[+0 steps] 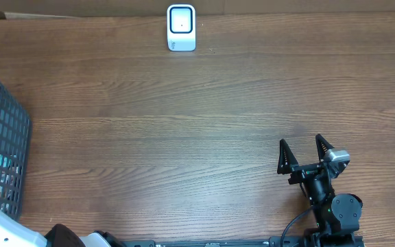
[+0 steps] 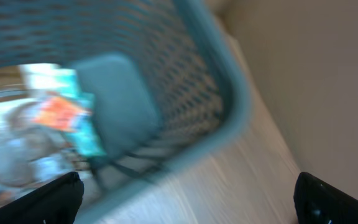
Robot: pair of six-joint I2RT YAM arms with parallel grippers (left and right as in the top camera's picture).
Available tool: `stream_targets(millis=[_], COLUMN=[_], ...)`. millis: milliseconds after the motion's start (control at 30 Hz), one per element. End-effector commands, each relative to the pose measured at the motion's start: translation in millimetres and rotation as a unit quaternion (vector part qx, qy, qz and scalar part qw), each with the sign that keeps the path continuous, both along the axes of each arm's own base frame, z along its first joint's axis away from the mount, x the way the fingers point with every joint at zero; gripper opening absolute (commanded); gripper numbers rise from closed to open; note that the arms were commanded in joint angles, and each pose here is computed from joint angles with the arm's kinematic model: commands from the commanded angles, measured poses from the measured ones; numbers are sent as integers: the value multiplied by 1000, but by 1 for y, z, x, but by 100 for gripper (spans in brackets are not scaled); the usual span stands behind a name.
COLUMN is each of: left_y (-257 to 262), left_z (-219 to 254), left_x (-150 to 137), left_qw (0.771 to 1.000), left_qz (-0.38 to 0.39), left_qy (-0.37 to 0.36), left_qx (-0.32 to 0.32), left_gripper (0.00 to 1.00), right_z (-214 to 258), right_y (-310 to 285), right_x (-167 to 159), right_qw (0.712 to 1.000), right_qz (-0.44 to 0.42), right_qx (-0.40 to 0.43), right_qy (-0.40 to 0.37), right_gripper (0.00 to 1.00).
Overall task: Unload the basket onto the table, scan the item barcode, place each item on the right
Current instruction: 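Reach the left gripper into the basket and grasp the orange snack pack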
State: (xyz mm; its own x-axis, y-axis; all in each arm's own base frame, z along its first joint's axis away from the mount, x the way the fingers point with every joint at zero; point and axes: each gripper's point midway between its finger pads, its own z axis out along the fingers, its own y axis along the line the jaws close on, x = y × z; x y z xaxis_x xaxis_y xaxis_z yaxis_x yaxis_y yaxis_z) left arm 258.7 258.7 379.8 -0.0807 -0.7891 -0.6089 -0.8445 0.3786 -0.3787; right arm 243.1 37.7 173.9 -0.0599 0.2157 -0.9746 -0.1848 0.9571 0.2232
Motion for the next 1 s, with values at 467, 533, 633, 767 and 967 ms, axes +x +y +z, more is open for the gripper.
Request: stream_targets(millis=[467, 533, 633, 767, 967], left_y=[99, 108, 118, 133, 156], left_z=[-134, -150, -167, -183, -200], left_x=[-6, -11, -19, -33, -45], left_qw=[979, 975, 972, 969, 969], left_qz=[-5, -10, -11, -13, 2], left_qy=[202, 219, 231, 245, 246], left_qx=[-33, -39, -43, -41, -35], left_gripper=[81, 80, 81, 82, 84], right_z=[-2, -2, -2, -2, -2], right_y=[-3, -3, -3, -3, -3], right_x=[1, 1, 1, 1, 1], right_qw=[1000, 1000, 1000, 1000, 1000], right_qz=[-7, -7, -7, -7, -7], right_qx=[-2, -2, -2, -2, -2], right_qy=[-2, -2, -2, -2, -2], right_gripper=[100, 100, 100, 100, 100])
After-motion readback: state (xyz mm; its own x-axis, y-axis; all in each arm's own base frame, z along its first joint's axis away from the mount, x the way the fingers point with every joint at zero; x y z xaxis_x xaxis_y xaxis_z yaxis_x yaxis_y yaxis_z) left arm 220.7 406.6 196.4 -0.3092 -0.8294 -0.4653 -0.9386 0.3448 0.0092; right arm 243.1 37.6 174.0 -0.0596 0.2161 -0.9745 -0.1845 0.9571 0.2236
